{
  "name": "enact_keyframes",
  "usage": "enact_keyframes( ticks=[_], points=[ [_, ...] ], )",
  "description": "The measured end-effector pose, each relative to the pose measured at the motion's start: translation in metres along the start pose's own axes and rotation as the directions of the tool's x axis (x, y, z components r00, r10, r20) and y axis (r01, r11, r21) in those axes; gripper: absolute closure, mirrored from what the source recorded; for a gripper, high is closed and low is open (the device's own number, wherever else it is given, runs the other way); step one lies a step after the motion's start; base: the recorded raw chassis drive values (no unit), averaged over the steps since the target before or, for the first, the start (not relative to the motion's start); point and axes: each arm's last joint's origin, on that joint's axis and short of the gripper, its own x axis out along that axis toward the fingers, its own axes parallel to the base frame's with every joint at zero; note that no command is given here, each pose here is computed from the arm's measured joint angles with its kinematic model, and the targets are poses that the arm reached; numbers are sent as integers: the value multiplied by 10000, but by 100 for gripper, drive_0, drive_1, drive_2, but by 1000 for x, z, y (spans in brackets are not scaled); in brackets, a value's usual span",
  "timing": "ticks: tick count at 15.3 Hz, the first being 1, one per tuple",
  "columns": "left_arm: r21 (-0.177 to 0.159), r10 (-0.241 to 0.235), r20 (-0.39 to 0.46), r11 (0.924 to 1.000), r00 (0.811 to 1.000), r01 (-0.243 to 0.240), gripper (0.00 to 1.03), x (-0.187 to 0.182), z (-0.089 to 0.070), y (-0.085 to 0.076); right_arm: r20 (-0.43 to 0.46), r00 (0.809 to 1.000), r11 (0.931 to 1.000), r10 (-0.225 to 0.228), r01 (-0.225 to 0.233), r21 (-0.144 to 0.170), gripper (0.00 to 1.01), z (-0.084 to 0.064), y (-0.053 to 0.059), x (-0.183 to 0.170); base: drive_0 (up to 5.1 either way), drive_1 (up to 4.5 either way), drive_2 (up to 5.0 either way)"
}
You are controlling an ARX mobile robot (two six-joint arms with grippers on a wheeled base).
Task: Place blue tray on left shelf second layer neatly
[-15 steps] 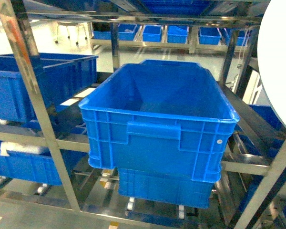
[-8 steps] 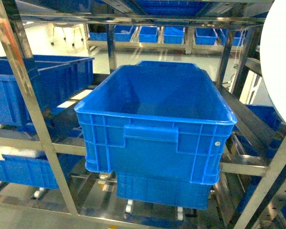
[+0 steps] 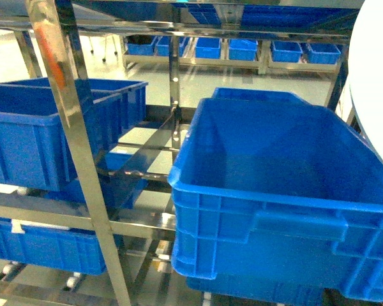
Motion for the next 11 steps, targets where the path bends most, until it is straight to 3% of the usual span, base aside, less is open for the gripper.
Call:
enact_keyframes(
  ticks=[11],
  points=[
    [0,-11,0,10000,10000,11,5,0,0,0,-85,9999,10000,73,-73,14,99,-1,1,1,0,0,0]
  ],
)
